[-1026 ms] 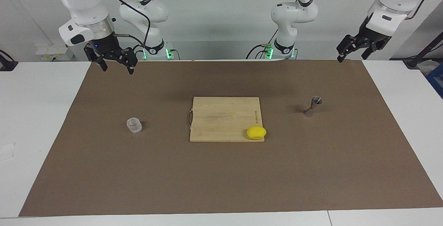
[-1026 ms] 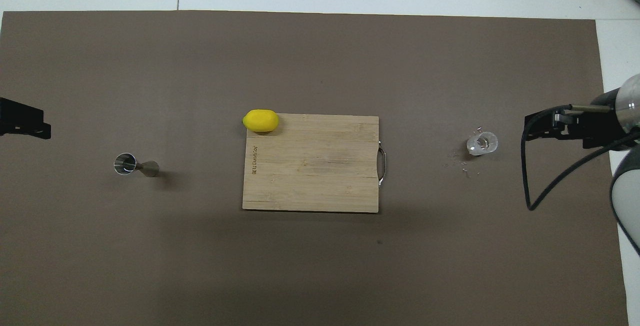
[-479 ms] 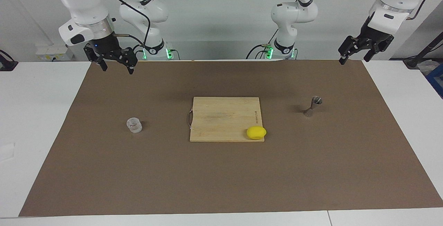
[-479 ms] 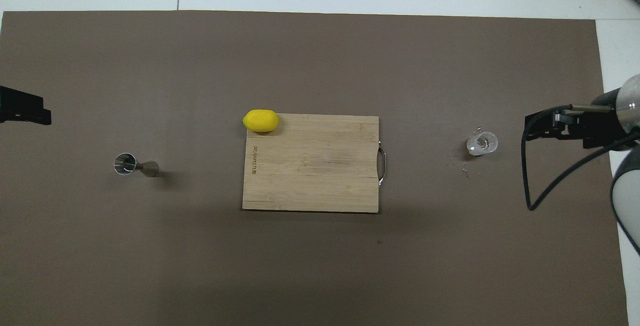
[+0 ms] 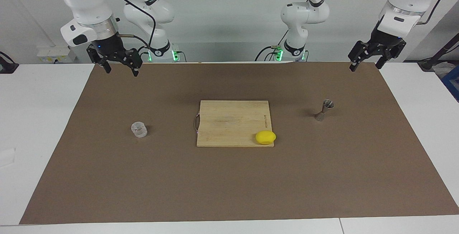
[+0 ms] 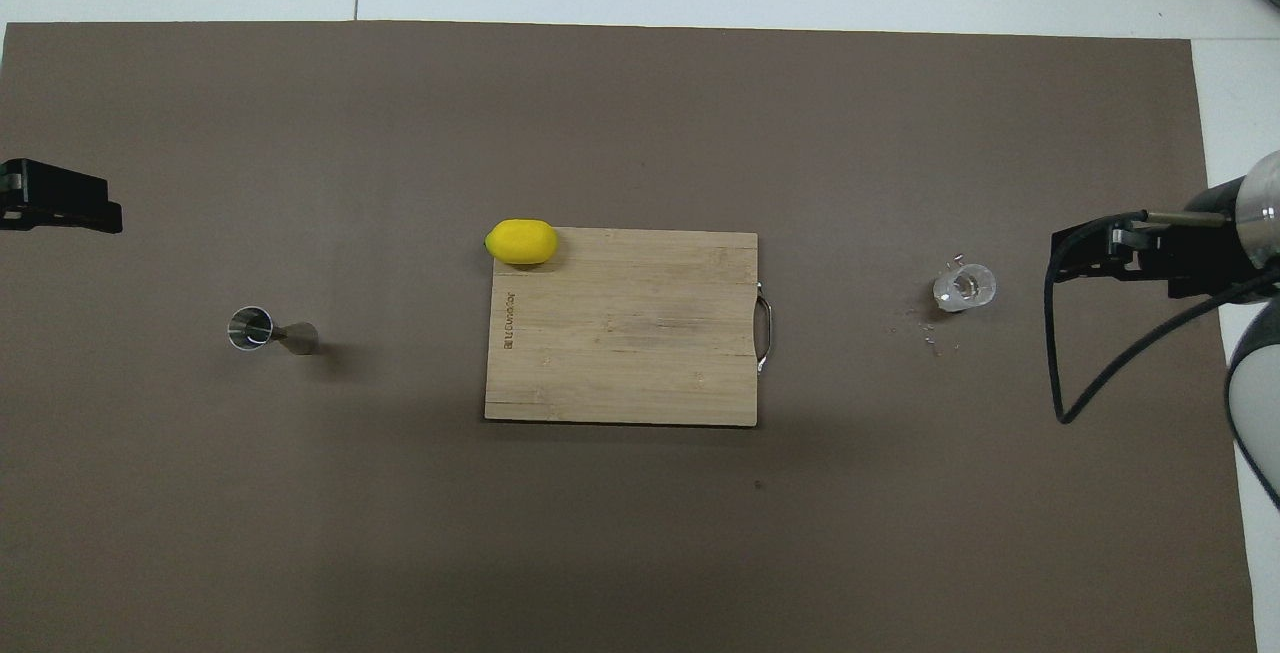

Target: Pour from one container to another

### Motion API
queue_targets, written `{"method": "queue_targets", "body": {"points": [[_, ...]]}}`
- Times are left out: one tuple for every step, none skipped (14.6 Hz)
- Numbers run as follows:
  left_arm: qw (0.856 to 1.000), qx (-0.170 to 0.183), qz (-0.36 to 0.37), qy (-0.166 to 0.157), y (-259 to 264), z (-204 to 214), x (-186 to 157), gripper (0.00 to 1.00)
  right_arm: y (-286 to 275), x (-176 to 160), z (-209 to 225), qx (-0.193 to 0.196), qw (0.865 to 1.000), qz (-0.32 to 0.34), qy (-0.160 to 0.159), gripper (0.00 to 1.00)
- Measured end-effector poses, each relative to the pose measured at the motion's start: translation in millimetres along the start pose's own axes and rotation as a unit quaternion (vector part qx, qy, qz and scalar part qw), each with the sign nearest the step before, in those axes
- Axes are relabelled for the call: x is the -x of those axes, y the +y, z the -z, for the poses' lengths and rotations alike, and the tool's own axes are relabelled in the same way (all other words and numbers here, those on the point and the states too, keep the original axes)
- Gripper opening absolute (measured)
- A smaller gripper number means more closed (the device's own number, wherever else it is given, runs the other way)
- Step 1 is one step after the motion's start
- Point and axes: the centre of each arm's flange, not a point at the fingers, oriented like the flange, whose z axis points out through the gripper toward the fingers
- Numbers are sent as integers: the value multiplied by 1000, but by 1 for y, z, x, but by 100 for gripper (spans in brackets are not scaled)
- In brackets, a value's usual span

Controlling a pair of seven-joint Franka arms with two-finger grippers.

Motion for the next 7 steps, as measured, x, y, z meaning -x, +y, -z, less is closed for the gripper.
{"method": "queue_targets", "body": {"points": [[1000,1,0,10,0,-2,-2,100,0,0,0,0,1000,0,0,100],[1000,2,0,26,0,-6,-5,100,0,0,1,0,1000,0,1,100],[999,4,0,43,1,-12,-7,100,0,0,1,0,1000,0,1,100],[998,5,0,58,1,-22,-7,100,0,0,1,0,1000,0,1,100],[998,6,1,68,0,-32,-6,100,0,0,1,0,1000,0,1,100],[997,6,1,78,-1,-40,-4,100,0,0,1,0,1000,0,1,100],[996,7,3,86,-3,-46,-4,100,0,0,1,0,1000,0,1,100]]}}
